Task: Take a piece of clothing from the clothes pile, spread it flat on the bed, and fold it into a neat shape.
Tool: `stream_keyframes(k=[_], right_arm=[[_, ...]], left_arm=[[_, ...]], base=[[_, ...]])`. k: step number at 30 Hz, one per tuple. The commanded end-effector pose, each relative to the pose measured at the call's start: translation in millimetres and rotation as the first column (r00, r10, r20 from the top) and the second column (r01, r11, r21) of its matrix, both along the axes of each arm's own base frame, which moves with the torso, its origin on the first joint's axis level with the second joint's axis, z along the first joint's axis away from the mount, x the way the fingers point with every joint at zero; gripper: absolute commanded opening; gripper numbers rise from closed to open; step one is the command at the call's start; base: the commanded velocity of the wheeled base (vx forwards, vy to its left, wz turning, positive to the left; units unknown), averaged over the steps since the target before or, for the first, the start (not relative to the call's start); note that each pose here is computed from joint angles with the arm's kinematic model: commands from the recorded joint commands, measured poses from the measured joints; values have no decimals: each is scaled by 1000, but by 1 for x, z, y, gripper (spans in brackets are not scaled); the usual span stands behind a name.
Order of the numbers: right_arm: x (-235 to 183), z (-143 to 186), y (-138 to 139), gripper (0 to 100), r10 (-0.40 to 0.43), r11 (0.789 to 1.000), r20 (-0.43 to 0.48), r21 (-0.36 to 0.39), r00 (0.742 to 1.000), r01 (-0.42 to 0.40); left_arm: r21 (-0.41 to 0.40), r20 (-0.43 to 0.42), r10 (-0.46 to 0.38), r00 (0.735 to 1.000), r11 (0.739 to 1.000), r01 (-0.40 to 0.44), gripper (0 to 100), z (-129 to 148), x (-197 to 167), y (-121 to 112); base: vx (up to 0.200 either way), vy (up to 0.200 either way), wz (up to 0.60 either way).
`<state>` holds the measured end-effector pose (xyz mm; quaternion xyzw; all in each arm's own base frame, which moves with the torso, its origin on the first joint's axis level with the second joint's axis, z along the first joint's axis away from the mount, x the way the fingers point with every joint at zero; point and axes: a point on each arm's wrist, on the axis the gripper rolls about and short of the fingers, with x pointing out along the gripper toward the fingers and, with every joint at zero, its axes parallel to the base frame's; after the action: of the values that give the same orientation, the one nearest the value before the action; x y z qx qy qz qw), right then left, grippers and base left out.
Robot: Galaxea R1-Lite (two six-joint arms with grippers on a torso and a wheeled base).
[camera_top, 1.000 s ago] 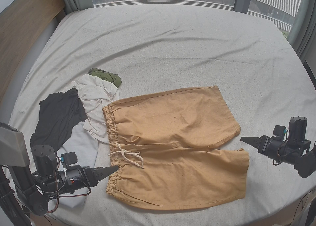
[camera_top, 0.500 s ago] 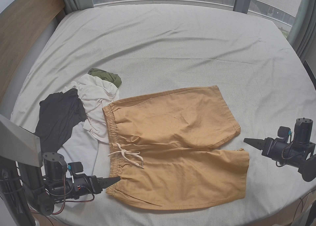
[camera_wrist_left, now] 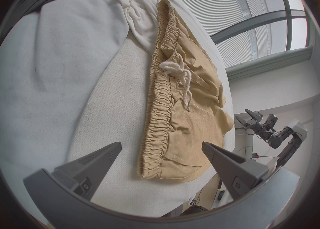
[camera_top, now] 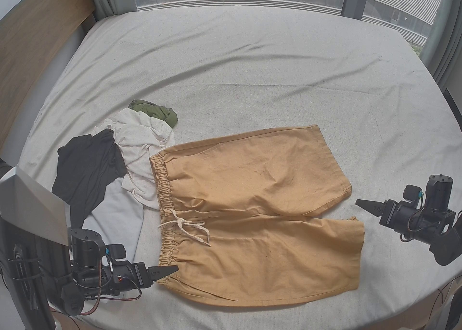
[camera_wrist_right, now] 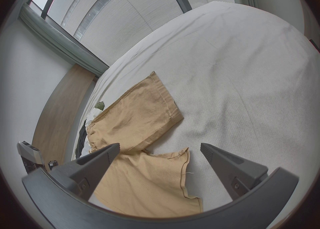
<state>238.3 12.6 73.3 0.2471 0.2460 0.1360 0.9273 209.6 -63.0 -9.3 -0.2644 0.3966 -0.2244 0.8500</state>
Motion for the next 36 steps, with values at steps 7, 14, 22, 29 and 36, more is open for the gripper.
stream_keyframes(k=[7,14,22,29,36], right_arm=[[-1,-7,-1,100,-3,1000,-33,-3,999,3],[-1,-8,-1,100,-2,1000,-36,-3,999,2],[-1,-8,-2,100,-9,1000,-34,-4,999,9],[-27,-22,-2,100,39,995,-111,-82,993,-48],[-51,-42,0,100,91,982,-222,-139,971,-124]], left_arm=[[5,-31,-7,1000,1000,7,0,-3,-5,-1],[22,-90,-27,996,999,29,0,-6,-11,-3],[24,-92,-31,995,999,33,0,-7,-11,-4],[14,-49,-31,998,999,32,0,-6,-7,-5],[10,-34,-33,999,999,33,0,-5,-6,-5]], base=[[0,0,0],[0,0,0],[0,0,0],[0,0,0],[0,0,0]])
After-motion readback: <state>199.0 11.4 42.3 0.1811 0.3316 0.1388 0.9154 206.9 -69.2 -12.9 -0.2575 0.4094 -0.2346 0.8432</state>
